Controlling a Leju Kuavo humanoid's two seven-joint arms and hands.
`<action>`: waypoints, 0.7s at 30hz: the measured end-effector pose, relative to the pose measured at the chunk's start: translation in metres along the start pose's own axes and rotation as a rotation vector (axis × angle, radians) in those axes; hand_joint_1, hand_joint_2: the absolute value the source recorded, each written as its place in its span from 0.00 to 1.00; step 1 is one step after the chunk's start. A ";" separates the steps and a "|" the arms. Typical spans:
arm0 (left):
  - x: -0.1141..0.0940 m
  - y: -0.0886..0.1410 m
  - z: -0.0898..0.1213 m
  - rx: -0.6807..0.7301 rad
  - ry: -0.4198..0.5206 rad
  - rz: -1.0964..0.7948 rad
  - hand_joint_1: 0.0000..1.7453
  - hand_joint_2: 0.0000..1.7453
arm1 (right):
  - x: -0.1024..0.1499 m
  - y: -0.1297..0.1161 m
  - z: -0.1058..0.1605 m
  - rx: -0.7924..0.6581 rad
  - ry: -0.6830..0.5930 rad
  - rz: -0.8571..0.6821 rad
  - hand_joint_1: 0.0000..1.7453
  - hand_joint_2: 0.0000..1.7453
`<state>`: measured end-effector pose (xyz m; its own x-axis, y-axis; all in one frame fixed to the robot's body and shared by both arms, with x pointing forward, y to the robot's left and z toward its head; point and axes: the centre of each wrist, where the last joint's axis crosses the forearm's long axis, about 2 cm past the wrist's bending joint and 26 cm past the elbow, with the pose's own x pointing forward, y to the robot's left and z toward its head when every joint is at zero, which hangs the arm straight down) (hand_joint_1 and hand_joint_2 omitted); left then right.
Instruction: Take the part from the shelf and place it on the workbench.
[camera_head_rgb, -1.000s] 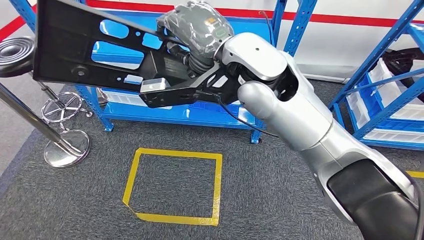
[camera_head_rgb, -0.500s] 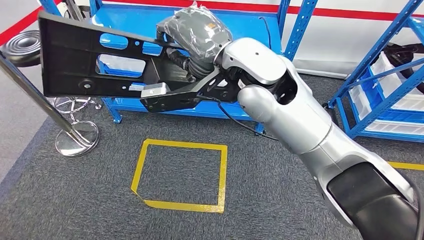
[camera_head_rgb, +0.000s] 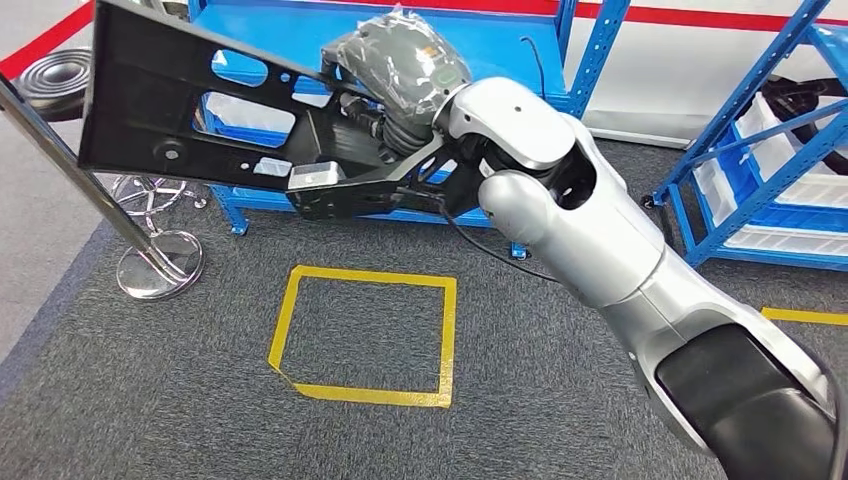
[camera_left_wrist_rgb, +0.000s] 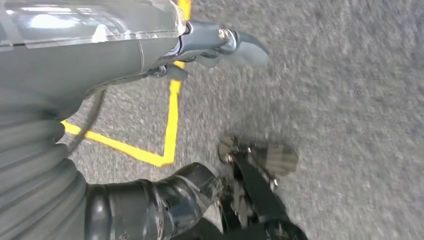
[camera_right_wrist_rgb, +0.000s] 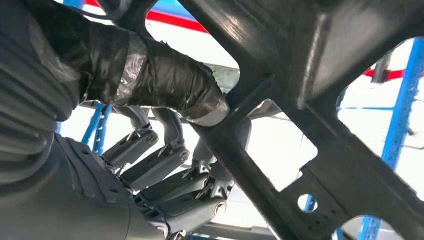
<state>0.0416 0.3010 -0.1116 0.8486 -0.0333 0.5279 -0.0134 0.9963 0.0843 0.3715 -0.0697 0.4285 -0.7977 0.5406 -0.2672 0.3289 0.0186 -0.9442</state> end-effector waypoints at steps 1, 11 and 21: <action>0.000 0.000 0.000 0.000 -0.001 0.000 0.00 1.00 | 0.000 0.000 0.000 -0.001 0.002 0.003 1.00 1.00; -0.002 0.005 0.000 0.006 0.001 -0.006 0.00 1.00 | 0.000 -0.002 -0.001 -0.004 0.005 0.018 1.00 1.00; -0.001 0.006 0.000 0.004 -0.003 -0.017 0.00 1.00 | -0.001 -0.001 0.000 0.003 0.012 0.027 1.00 1.00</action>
<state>0.0410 0.3071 -0.1115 0.8469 -0.0510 0.5293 -0.0007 0.9953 0.0969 0.3723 -0.0705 0.4302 -0.7825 0.5508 -0.2904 0.3488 0.0013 -0.9372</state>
